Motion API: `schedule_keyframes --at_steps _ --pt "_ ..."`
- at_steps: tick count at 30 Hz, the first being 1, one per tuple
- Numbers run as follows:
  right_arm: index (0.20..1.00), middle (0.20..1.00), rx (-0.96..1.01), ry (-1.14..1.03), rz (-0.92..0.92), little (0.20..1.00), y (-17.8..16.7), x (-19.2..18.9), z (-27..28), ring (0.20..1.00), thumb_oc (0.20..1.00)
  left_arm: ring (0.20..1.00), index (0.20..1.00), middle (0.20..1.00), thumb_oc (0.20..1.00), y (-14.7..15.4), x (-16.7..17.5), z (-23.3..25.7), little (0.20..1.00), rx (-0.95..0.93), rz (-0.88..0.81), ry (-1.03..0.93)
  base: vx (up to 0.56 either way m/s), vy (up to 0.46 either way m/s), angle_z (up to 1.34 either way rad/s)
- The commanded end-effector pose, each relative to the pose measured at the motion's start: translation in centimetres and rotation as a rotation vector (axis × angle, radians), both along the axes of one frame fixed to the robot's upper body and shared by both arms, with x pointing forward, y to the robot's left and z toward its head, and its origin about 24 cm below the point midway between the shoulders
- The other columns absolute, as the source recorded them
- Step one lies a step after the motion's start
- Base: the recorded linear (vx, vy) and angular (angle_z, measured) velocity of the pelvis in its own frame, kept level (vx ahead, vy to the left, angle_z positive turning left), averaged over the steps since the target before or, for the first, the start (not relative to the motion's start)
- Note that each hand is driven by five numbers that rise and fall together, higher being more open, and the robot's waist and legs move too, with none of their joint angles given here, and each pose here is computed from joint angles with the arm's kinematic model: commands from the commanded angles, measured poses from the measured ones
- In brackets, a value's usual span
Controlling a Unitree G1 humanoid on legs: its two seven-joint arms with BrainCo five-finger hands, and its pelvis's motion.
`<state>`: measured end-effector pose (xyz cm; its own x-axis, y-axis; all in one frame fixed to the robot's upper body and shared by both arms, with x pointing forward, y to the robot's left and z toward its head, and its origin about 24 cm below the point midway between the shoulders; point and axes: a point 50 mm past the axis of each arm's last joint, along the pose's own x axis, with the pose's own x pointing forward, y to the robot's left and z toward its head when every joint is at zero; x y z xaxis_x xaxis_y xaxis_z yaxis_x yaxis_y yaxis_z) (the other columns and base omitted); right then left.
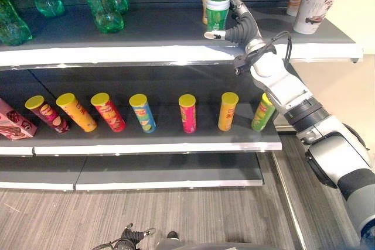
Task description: Put the goods on the table back onto the shelves and tidy them up.
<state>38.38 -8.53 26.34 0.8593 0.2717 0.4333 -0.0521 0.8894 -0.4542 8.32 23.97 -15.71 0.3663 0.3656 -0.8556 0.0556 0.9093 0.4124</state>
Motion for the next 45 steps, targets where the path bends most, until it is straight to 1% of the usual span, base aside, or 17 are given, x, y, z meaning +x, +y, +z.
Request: schedule_keyframes --at_steps 1,11,15,16,17,19,20,21,29,34,35,36,37,40,41,43,45 --pt "1.0 1.0 -0.012 -0.008 0.007 1.0 0.4 0.2 0.2 1.0 1.0 1.0 1.0 1.0 1.0 1.5 2.0 0.8 1.0 0.064 -0.016 -0.037 0.0 0.0 0.0" --pt "1.0 1.0 -0.024 -0.028 -0.018 1.0 0.3 0.3 0.6 1.0 1.0 1.0 1.0 1.0 1.0 1.4 2.3 0.9 1.0 0.065 -0.013 -0.052 0.0 0.0 0.0" --pt "1.0 1.0 -0.037 -0.099 -0.024 1.0 0.4 -0.2 1.9 1.0 1.0 1.0 1.0 1.0 1.0 1.2 2.5 0.9 1.0 0.057 -0.02 -0.069 0.0 0.0 0.0" --pt "1.0 1.0 -0.075 -0.19 -0.061 1.0 -0.2 -0.8 3.2 1.0 1.0 1.0 1.0 1.0 1.0 1.1 2.8 1.1 1.0 0.054 -0.023 -0.087 0.0 0.0 0.0" --pt "1.0 1.0 -0.076 -0.19 -0.062 1.0 -0.2 -0.8 3.1 1.0 1.0 1.0 1.0 1.0 1.0 1.1 2.8 1.1 1.0 0.054 -0.024 -0.087 0.0 0.0 0.0" --pt "1.0 1.0 -0.131 -0.399 -0.16 1.0 -1.5 -2.5 5.8 1.0 1.0 1.0 1.0 1.0 1.0 1.0 3.2 1.3 1.0 0.06 -0.034 -0.113 0.0 0.0 0.0" --pt "1.0 1.0 -0.132 -0.398 -0.161 1.0 -1.5 -2.5 5.7 1.0 1.0 1.0 1.0 1.0 1.0 1.0 3.2 1.3 1.0 0.061 -0.035 -0.113 -0.01 -0.021 0.03" --pt "1.0 1.0 -0.112 -0.506 -0.205 1.0 -2.3 -3.7 7.2 1.0 1.0 1.0 1.0 1.0 1.0 1.1 3.4 1.4 1.0 0.069 -0.035 -0.12 0.0 -0.013 0.04" --pt "1.0 1.0 -0.049 -0.742 -0.19 1.0 -2.7 -7.7 10.0 1.0 1.0 1.0 1.0 1.0 1.0 1.3 3.5 1.6 1.0 0.083 -0.056 -0.12 0.01 -0.024 0.03" --pt "1.0 1.0 -0.028 -0.83 -0.066 1.0 -1.7 -10.2 10.6 1.0 1.0 1.0 1.0 1.0 1.0 1.6 3.4 1.6 1.0 0.082 -0.038 -0.12 0.0 -0.004 0.01" --pt "1.0 1.0 -0.028 -0.827 -0.012 1.0 -1.5 -10.6 10.5 1.0 1.0 1.0 1.0 1.0 1.0 1.7 3.3 1.6 1.0 0.081 -0.034 -0.119 0.01 -0.03 0.02" --pt "1.0 1.0 -0.08 -0.854 0.109 1.0 -1.0 -12.2 10.5 1.0 1.0 1.0 1.0 1.0 1.0 2.1 2.9 1.6 1.0 0.077 -0.032 -0.111 0.01 -0.03 0.01" --pt "1.0 1.0 -0.081 -0.853 0.11 1.0 -1.0 -12.3 10.5 1.0 1.0 1.0 1.0 1.0 1.0 2.0 2.9 1.6 1.0 0.077 -0.033 -0.11 0.01 -0.037 0.0" --pt "1.0 1.0 -0.176 -0.857 0.343 1.0 -0.1 -14.9 9.7 1.0 1.0 1.0 1.0 1.0 1.0 2.5 2.0 1.4 1.0 0.069 -0.033 -0.086 0.0 -0.042 0.02" --pt "1.0 1.0 -0.176 -0.856 0.344 1.0 -0.1 -14.9 9.7 1.0 1.0 1.0 1.0 1.0 1.0 2.5 2.0 1.4 1.0 0.069 -0.034 -0.086 -0.02 -0.043 -0.01" --pt "1.0 1.0 -0.212 -0.825 0.542 1.0 0.8 -16.7 9.0 1.0 1.0 1.0 1.0 1.0 1.0 2.6 1.9 1.4 1.0 0.06 -0.049 -0.083 -0.03 -0.072 -0.02" --pt "1.0 1.0 -0.208 -0.802 0.578 1.0 1.0 -16.8 8.8 1.0 1.0 1.0 1.0 1.0 1.0 2.5 1.9 1.4 1.0 0.055 -0.05 -0.083 -0.02 -0.049 -0.02"
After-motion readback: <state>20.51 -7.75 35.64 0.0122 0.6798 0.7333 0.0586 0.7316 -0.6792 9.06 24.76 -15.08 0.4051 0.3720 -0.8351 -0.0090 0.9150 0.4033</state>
